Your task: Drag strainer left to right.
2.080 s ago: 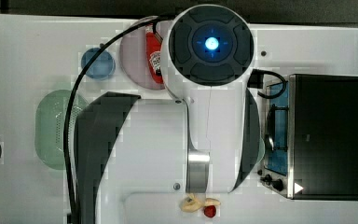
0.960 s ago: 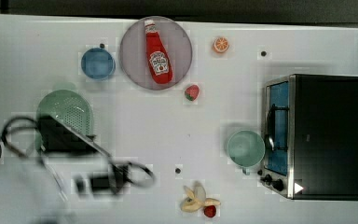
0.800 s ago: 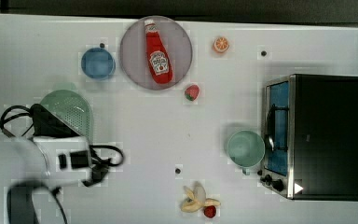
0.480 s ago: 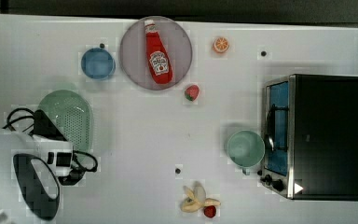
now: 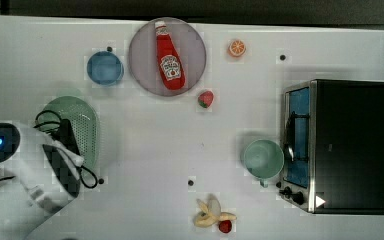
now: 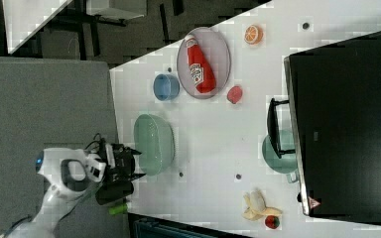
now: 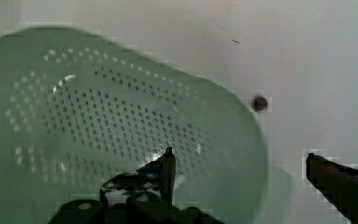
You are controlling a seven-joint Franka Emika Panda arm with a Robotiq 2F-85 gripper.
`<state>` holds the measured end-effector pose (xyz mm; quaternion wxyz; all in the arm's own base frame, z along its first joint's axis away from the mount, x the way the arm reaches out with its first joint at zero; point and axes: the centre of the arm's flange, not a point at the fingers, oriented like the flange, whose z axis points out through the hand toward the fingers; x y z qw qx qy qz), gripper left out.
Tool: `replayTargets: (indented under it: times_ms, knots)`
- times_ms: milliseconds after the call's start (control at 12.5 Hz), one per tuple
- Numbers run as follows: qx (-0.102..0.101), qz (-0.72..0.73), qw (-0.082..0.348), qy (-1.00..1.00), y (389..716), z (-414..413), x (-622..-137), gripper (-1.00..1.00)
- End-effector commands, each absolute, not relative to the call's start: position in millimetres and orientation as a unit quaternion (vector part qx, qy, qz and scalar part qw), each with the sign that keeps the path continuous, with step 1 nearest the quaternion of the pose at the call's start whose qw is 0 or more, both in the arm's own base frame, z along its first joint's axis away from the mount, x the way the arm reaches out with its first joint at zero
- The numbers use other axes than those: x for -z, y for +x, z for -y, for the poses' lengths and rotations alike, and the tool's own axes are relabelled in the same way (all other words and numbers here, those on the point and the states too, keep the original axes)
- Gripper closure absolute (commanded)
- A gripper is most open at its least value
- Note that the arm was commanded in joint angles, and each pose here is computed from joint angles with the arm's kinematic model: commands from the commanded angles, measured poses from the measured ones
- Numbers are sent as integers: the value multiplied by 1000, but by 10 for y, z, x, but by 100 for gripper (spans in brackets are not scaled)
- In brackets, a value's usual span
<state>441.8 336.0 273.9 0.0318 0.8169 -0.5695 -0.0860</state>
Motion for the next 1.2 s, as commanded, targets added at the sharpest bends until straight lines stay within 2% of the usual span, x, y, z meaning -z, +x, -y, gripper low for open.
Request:
replayTargets:
  times_ms: [80,240,560,1200]
  knots:
    - [82,642,3,762,4667,-3249,-2441,-100]
    - [89,645,-7,759,4688,-3253,-2142,-100]
    - [87,653,-1,753,4756,-3074,-1701,-100]
    - [71,680,14,730,4835,-2585,-1605,-100]
